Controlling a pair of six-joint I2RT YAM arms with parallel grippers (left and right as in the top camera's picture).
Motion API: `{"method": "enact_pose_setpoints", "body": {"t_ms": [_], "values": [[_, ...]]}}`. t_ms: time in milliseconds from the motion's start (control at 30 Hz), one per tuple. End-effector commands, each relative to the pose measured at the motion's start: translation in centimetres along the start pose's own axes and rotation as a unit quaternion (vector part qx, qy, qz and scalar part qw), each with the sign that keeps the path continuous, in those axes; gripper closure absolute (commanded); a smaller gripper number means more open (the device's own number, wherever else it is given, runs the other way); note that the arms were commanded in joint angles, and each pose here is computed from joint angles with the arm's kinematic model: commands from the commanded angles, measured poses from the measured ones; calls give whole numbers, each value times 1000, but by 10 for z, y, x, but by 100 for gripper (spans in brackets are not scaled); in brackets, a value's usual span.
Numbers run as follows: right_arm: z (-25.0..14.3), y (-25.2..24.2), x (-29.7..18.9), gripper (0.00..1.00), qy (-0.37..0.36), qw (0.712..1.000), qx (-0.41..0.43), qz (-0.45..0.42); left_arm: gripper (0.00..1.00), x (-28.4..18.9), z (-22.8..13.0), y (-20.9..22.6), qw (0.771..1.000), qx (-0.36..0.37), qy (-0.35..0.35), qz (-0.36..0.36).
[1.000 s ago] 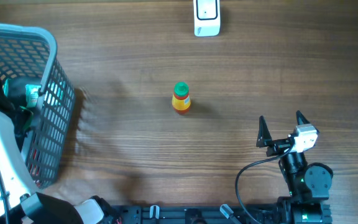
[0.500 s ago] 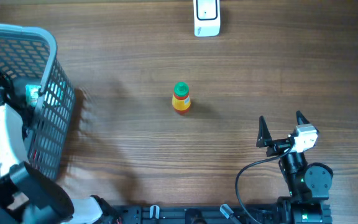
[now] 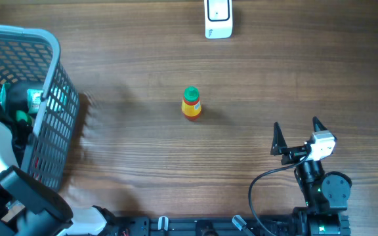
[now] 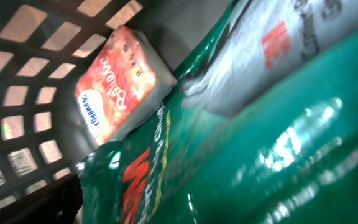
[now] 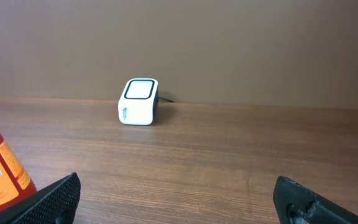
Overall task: Scan the item barcode
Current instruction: 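Return the left gripper to the basket and grasp the green snack bag, then lay the green snack bag flat on the table left of the bottle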
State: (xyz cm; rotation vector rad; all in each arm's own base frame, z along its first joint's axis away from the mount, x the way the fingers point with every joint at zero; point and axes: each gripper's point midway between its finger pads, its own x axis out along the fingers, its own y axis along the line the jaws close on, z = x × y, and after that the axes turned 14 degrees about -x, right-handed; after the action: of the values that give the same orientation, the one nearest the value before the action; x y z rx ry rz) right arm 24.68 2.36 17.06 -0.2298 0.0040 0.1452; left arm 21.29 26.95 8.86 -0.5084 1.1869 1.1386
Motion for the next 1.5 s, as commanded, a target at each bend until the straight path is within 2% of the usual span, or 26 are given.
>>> {"method": "enact_pose_setpoints", "body": {"t_ms": [0,67,100,133,167,200,233,333,400,567,700,767,800,833,867,900,967,1033,1133,1267,1400,1467], "values": [[1,-1,0,0,-2,1000,-7,-4,8,13,-7,-11,999,-9,28,-43],[1,-1,0,0,-2,1000,-6,-4,14,21,-11,-13,998,-6,41,-40],[1,-1,0,0,-3,1000,-7,-4,22,24,-13,-13,998,-4,46,-39],[1,-1,0,0,-3,1000,-7,-4,37,27,-16,-13,998,2,53,-37],[1,-1,0,0,-2,1000,-7,-4,46,28,-17,-13,998,4,56,-34],[1,-1,0,0,-2,1000,-6,-4,83,28,-16,-9,998,5,52,-24],[1,-1,0,0,-2,1000,-7,-4,96,28,-14,-4,999,6,47,-8],[1,-1,0,0,-2,1000,-7,-4,96,20,-6,1,999,0,32,-2],[1,-1,0,0,-3,1000,-7,-4,96,-8,16,3,1000,-26,1,-15],[1,-1,0,0,-2,1000,-7,-4,96,-97,55,-18,981,-58,-91,-163],[1,-1,0,0,-2,1000,-6,-4,96,-211,69,-42,911,-43,-200,-357],[1,-1,0,0,-3,1000,-7,-4,96,-300,55,-51,830,-20,-256,-496],[1,-1,0,0,-2,1000,-7,-4,96,-332,46,-51,796,-9,-268,-542],[1,-1,0,0,-2,1000,-7,-4,96,-375,26,-47,750,11,-286,-596],[1,-1,0,0,-2,1000,-7,-4,96,-396,13,-44,727,27,-292,-621],[1,-1,0,0,-2,1000,-6,-4,96,-425,-17,-43,692,68,-297,-654],[1,-1,0,0,-2,1000,-6,-4,96,-443,-63,-52,663,120,-253,-695],[1,-1,0,0,-2,1000,-6,-4,96,-433,-110,-71,666,158,-146,-714],[1,-1,0,0,-3,1000,-7,-4,96,-402,-156,-102,682,201,-21,-703],[1,-1,0,0,-2,1000,-6,-4,96,-326,-211,-147,739,245,127,-615],[1,-1,0,0,-2,1000,-6,-4,96,-268,-257,-173,758,274,240,-541],[1,-1,0,0,-3,1000,-6,-4,96,-232,-280,-183,779,250,317,-479]]}}
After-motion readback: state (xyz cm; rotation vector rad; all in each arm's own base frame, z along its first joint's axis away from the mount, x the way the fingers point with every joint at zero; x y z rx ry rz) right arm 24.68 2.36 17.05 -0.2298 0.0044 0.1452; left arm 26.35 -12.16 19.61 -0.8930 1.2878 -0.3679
